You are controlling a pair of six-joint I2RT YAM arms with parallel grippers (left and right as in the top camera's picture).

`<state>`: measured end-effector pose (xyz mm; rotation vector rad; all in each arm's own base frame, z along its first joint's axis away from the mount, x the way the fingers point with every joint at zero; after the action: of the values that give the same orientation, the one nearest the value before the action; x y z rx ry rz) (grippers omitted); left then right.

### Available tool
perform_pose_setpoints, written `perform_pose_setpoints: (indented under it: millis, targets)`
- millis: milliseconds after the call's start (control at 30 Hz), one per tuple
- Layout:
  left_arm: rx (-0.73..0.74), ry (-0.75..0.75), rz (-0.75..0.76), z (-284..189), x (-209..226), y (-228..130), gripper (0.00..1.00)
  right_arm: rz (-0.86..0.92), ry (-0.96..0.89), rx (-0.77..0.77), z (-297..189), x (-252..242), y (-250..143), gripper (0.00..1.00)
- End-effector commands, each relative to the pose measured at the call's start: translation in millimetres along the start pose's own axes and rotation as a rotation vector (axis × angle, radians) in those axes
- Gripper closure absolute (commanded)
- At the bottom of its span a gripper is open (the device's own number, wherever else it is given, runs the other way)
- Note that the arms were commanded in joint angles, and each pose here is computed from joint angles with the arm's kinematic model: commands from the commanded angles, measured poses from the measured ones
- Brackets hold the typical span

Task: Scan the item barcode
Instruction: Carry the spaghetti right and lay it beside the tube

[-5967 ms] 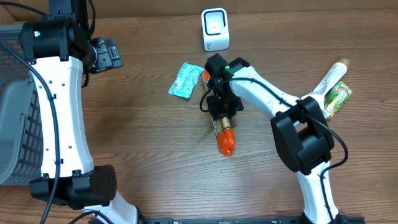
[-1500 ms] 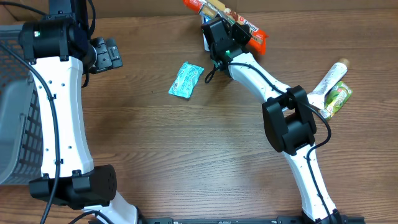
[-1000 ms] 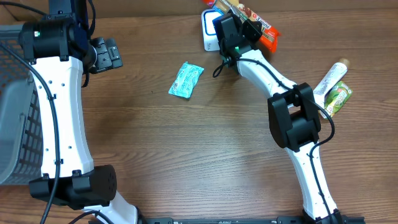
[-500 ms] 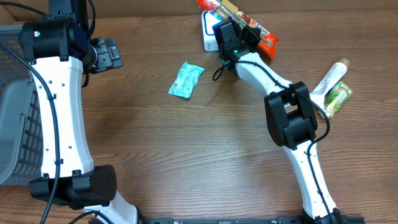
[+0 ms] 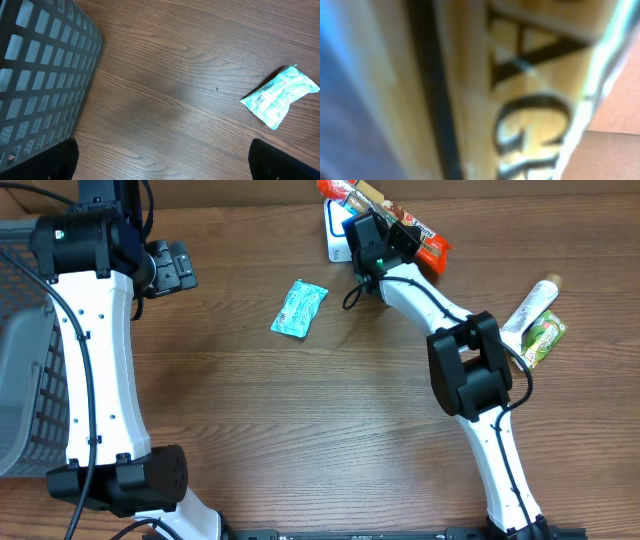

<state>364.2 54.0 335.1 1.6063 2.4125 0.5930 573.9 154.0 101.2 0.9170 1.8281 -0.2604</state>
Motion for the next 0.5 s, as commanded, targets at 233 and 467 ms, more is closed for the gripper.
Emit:
perform_pose_setpoints:
  millis: [233, 467]
  targets:
    - [-0.018, 0.006, -0.011, -4.8, 2.3, 1.5, 0.0, 0.986, 0.487, -0.263, -165.8, -240.7, -34.1, 0.96]
    - [-0.018, 0.006, -0.011, -4.8, 2.3, 1.5, 0.0, 1.388, 0.832, 0.21, -117.8, -225.2, -116.2, 0.96]
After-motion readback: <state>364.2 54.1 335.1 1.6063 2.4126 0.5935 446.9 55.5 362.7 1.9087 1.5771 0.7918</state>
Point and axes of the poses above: each gripper's point midway between its finger pads, its own z axis out along the fingers, its own x axis along the line the jaws close on, y = z × x, the point moved 5 cm from there along -z, back along the fingers, and after that the axes turned 1 degree about -z, right-handed, at the moved point
